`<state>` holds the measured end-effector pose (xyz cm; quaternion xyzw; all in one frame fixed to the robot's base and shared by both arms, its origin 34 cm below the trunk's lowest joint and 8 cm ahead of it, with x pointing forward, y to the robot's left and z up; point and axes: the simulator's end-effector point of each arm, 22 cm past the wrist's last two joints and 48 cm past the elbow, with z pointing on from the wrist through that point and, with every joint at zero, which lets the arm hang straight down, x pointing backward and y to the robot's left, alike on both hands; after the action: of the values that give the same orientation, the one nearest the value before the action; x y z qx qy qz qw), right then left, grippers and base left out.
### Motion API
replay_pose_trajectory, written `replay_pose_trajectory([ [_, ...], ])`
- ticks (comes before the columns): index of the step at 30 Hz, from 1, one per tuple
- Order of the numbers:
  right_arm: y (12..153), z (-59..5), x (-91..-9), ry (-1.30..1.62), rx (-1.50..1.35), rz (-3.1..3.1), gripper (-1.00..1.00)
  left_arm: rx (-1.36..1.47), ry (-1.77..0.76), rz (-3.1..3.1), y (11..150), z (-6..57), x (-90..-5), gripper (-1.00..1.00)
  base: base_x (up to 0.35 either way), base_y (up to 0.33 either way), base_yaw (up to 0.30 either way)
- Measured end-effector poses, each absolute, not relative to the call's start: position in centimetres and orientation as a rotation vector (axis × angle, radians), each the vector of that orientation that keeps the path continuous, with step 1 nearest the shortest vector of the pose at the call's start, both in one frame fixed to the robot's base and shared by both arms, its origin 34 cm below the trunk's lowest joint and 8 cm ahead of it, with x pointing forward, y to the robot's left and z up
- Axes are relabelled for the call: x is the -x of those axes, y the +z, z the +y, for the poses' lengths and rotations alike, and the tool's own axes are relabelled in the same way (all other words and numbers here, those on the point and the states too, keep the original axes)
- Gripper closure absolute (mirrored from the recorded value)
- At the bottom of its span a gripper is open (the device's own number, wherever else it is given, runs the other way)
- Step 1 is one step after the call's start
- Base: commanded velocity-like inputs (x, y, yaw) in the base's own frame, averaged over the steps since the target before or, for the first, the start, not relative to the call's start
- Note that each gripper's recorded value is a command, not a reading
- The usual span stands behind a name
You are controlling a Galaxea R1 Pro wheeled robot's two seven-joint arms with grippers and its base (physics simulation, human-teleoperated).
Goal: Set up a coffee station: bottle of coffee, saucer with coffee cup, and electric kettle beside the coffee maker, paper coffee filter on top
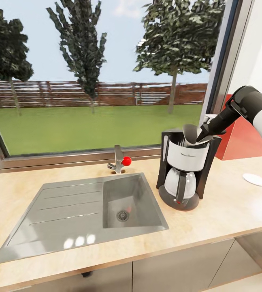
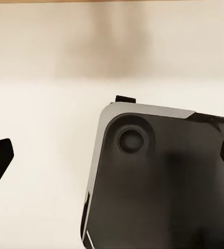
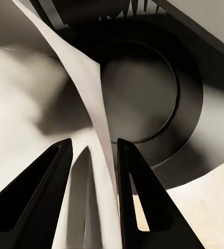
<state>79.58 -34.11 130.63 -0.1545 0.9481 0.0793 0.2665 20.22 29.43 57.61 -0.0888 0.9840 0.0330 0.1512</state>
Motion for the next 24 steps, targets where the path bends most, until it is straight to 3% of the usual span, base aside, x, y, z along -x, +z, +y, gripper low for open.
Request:
replay_pose_trajectory([
  [24, 130.26, -34.09, -79.78, 0.216, 0.417, 2.565, 1.00, 0.254, 0.096, 2.831, 57.57, 29.45, -20.00, -1.00, 0.000, 0.000, 0.000],
])
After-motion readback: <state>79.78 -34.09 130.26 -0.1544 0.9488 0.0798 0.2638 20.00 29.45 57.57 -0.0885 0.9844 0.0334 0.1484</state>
